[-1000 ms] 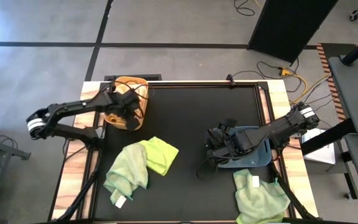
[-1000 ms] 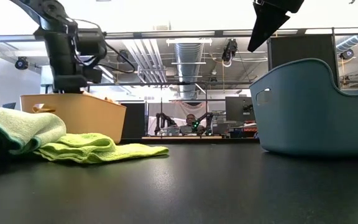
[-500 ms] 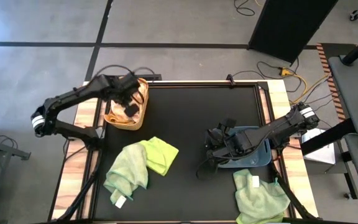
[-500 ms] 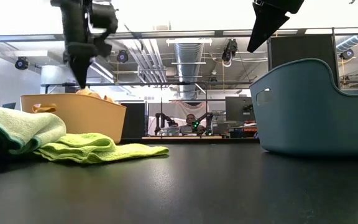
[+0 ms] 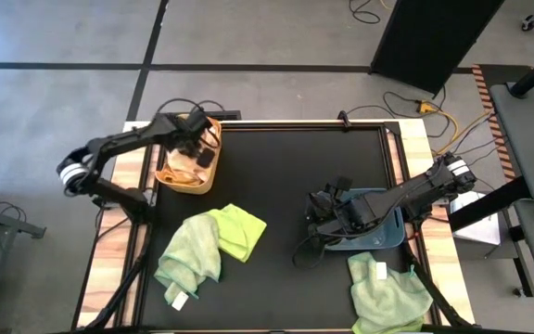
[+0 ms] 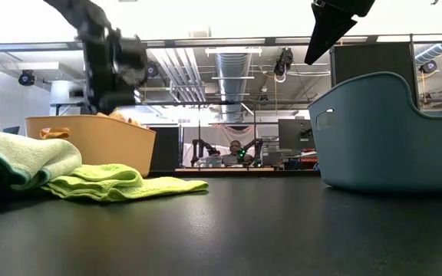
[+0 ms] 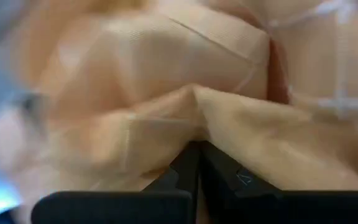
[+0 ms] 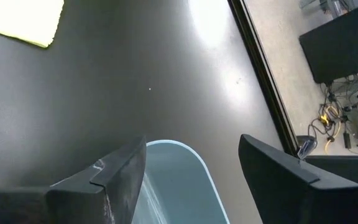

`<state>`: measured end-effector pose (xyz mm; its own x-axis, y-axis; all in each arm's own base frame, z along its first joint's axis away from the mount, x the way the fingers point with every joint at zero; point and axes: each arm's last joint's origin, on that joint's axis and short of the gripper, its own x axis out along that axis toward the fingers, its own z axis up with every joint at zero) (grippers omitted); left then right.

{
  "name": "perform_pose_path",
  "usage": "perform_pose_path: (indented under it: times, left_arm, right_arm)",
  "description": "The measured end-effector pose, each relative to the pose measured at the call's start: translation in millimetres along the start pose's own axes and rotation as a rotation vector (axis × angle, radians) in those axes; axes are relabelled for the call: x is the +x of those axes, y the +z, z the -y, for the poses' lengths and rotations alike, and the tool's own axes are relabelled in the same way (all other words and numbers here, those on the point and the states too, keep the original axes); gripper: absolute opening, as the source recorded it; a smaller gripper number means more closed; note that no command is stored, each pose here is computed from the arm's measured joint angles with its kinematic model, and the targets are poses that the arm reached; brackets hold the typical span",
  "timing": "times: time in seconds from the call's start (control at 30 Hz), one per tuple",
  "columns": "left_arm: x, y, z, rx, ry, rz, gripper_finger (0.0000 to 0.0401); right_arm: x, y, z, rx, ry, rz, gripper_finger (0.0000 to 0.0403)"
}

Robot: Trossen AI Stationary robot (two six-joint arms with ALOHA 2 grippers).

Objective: Sort towels by color in basket
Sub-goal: Put the light yellow microfiber cloth into the yellow bin

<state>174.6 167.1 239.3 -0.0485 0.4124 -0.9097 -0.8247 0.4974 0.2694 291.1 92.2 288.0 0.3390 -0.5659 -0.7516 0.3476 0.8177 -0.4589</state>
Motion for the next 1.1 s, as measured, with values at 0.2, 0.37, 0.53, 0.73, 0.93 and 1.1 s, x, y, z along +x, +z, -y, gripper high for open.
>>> perform_pose_path:
  times: [0.2, 0.37, 0.53, 0.73, 0.93, 1.1]
  left_arm:
    - [58, -7, 22, -0.039, -0.142, -0.067, 0.0000]
    - [60, -4, 24, -0.028, -0.164, -0.081, 0.0000]
    - [29, 0, 12, 0.026, -0.101, -0.103, 0.0000]
    - [-20, 15, -4, -0.025, -0.032, 0.025, 0.0000]
    - [-62, 17, -3, -0.057, -0.142, 0.181, 0.0000]
    - [-56, 16, 11, -0.072, -0.279, 0.267, 0.0000]
  right_arm:
    - [0, 0, 0, -0.004, 0.000, 0.000, 0.0256]
    - [0, 0, 0, -0.010, 0.000, 0.000, 0.0261]
    - [0, 0, 0, -0.010, -0.001, -0.001, 0.0262]
    - [0, 0, 0, -0.008, 0.000, -0.001, 0.0249]
    - [0, 0, 0, -0.007, 0.000, -0.001, 0.0237]
    - [1, -1, -1, -0.004, 0.001, 0.002, 0.0233]
